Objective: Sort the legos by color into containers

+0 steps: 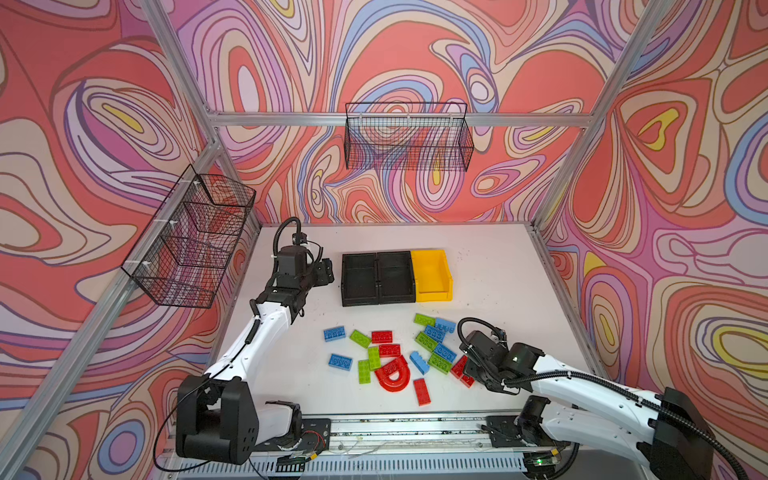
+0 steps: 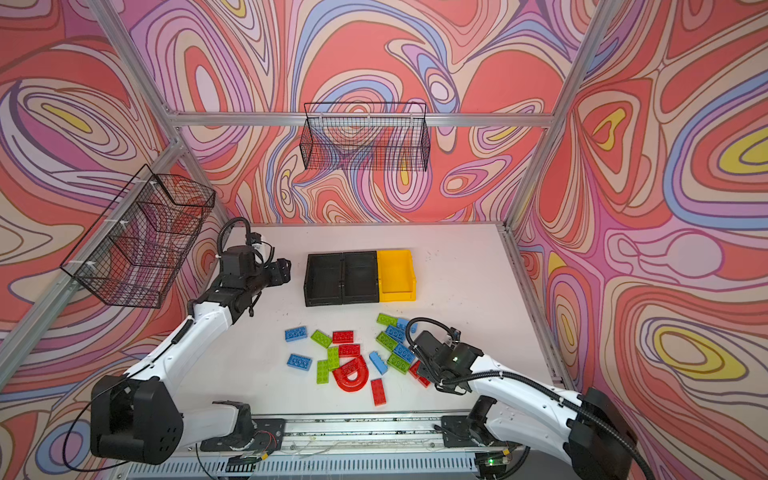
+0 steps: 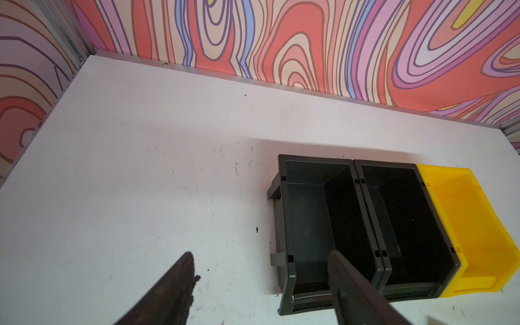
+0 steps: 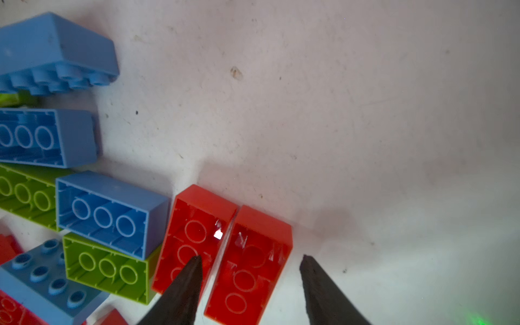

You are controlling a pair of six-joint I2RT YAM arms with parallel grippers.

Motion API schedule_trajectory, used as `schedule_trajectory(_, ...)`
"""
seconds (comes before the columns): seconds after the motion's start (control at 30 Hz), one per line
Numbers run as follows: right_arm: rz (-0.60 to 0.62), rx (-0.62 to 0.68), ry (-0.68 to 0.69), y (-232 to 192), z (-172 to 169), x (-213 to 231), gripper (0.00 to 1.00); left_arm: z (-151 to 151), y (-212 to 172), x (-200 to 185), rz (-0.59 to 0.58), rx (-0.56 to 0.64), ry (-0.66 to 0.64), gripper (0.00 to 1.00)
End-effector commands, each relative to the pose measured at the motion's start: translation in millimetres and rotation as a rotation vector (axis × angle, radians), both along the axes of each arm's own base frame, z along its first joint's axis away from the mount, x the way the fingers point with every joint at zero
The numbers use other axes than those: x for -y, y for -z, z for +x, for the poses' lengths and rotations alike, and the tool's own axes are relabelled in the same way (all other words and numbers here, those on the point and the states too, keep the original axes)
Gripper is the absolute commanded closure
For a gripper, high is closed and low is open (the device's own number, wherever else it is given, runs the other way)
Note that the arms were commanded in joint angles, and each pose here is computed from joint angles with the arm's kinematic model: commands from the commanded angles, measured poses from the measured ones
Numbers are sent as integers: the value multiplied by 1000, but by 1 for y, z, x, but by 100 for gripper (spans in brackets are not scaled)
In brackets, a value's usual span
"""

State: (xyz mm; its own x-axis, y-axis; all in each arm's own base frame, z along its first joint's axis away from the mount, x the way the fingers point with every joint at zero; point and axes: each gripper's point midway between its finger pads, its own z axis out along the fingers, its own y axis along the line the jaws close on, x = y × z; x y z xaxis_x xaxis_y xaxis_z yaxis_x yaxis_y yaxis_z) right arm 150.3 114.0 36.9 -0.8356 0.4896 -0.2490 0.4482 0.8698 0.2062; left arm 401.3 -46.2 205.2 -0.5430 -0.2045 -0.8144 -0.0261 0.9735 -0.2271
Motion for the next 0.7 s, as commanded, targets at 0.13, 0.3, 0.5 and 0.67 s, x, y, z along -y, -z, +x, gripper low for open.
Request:
schedule_trajectory(0.13, -7, -7, 44, 5, -5, 7, 42, -1, 5, -2, -8, -23, -6, 23)
schedule_trajectory(0.3, 7, 9, 76, 3, -7, 12, 43, -1, 5, -2, -8, -23, -7, 23)
schedule_trajectory(0.5, 20, 17, 88, 3, -8, 13, 43, -1, 5, -1, -14, -23, -3, 23)
schedule_trajectory(0.67, 21, 7, 91, 7, -12, 15, 44, -2, 5, -2, -10, -24, -6, 23)
